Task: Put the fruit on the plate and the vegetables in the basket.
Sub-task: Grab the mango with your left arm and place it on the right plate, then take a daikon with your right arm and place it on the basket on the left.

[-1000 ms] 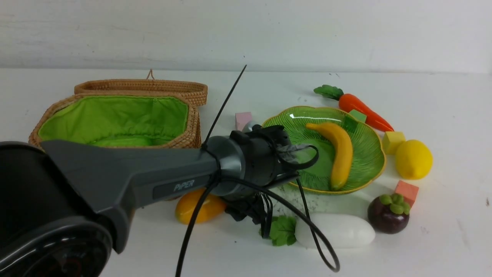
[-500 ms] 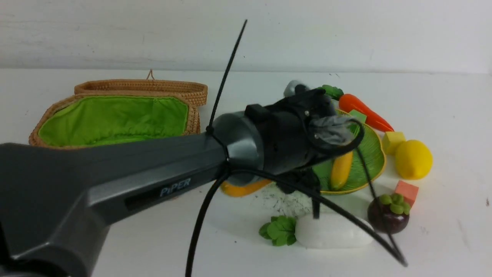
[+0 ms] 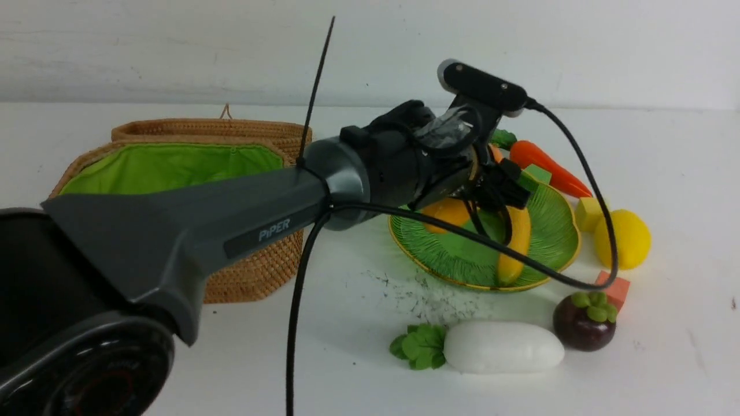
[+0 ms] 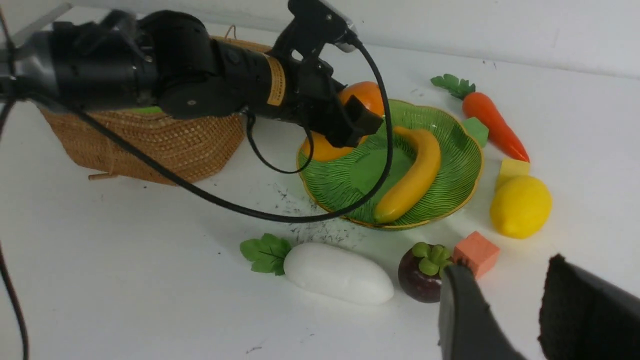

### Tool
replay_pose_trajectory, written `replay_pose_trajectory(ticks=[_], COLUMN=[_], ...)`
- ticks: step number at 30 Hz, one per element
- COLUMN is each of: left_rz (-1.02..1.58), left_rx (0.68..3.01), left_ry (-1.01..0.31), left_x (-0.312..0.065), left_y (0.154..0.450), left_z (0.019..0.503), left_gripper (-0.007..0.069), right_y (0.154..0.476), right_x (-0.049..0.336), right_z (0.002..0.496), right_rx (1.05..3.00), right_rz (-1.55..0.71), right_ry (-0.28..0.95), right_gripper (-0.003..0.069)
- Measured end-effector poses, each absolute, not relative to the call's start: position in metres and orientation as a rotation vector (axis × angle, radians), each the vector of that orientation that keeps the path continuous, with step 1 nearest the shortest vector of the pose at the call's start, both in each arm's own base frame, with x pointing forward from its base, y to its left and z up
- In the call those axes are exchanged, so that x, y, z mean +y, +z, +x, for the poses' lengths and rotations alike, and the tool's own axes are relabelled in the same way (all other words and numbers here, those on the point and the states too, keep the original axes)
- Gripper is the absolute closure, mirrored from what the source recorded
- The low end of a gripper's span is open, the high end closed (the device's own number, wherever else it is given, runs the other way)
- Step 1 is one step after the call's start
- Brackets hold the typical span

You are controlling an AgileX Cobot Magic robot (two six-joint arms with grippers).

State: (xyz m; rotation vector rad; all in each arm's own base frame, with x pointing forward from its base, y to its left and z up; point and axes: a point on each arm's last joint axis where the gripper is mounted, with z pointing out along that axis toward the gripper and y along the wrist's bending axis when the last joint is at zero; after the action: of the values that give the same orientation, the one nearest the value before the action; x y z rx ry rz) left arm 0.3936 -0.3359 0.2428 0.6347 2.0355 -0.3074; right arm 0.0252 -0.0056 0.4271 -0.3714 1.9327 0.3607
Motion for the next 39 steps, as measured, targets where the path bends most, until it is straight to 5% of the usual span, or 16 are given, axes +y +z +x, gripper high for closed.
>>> replay_pose_trajectory(ticks=[4,10,16,20,23,24,25,28,34,39], left_rz=[0.647,0.663,0.633,0.598,0.561,0.563,0.542,0.532,0.546,0.559], left_rx=[2.031,2.009,2.057,2.093,2.133,2.142,2.175,2.21,2.227,2.177], left_ry=[-0.304,-0.309,-0.247,-0.209,-0.212,-0.205,-0.207,-0.225,-0.373,-0.488], left_x=[-0.338,-0.339,-0.329,-0.318,-0.301,-0.301,-0.288,-0.263,-0.201,-0.143], left_y=[0.234,0.235,0.265,0.312,0.371,0.37,0.394,0.424,0.448,0.439], left_z=[0.396,0.396,0.384,0.354,0.308,0.308,0.286,0.254,0.188,0.134], left_gripper=[0.0096,-0.0034,-0.0013,0.0086,0.0335,0.0351,0.0471,0.0638,0.0638,0.0638], right_y=[0.427,0.427,0.427,0.426,0.425,0.425,0.423,0.417,0.394,0.376], right_x=[-0.005,-0.004,-0.004,0.0,0.011,0.011,0.019,0.037,0.076,0.101], right_z=[0.025,0.024,0.024,0.029,0.042,0.042,0.05,0.07,0.111,0.139], right_rx=[1.934,1.938,1.94,1.956,2.0,2.0,2.029,2.095,2.248,2.316], right_rz=[-0.372,-0.373,-0.375,-0.385,-0.431,-0.431,-0.464,-0.554,-0.772,-0.872], right_ry=[0.365,0.381,0.39,0.378,0.336,0.336,0.309,0.253,0.142,0.085], right_gripper=[0.0423,0.0421,0.0423,0.0423,0.0424,0.0424,0.0424,0.0424,0.0424,0.0424])
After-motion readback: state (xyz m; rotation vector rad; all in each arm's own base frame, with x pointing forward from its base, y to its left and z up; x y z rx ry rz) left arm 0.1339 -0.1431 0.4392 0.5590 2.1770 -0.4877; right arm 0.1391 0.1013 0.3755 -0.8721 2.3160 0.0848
